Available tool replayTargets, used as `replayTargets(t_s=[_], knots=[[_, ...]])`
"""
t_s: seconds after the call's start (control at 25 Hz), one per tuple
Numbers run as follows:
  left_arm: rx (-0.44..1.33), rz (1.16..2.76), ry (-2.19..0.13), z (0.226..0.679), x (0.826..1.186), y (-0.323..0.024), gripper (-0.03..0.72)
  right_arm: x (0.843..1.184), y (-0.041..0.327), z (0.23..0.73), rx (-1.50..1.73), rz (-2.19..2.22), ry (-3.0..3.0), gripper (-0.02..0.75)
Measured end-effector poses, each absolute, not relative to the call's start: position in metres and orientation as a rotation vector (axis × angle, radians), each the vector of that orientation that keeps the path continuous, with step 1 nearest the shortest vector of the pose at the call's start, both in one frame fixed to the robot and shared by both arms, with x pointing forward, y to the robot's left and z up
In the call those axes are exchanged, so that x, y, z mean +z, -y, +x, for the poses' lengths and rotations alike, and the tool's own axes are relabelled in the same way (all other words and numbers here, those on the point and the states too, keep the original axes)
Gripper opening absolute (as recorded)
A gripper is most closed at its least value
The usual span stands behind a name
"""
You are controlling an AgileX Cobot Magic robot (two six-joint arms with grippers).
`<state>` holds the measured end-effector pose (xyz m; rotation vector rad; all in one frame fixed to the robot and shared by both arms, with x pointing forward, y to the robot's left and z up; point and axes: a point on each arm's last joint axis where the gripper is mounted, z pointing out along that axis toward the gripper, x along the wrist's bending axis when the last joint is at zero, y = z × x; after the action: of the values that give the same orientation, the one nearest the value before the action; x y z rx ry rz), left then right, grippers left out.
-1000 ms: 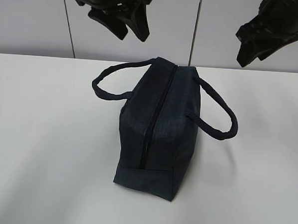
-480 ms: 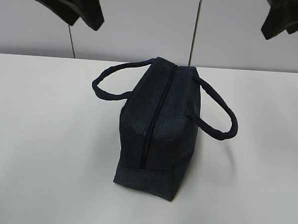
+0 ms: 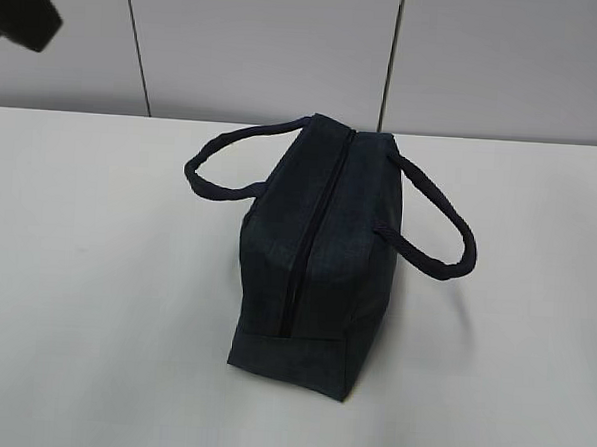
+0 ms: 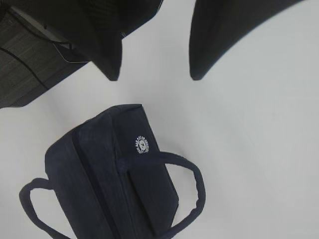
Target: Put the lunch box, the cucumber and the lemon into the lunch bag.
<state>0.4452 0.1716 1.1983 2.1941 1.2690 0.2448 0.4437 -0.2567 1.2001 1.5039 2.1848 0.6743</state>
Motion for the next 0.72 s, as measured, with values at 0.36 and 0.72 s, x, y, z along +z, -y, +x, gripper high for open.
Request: replayTargets(t_s=[0.36, 0.72], knots=[[0.299, 2.125, -1.217, 0.362, 1.196, -0.218, 0.286, 1.202, 0.272, 0.356, 0.784, 1.433, -2.079, 0.386], [0.391, 2.013, -1.12, 0.278, 1.172, -0.265, 0.279, 1.169, 0.282, 0.28, 0.905, 1.383, -2.019, 0.385]])
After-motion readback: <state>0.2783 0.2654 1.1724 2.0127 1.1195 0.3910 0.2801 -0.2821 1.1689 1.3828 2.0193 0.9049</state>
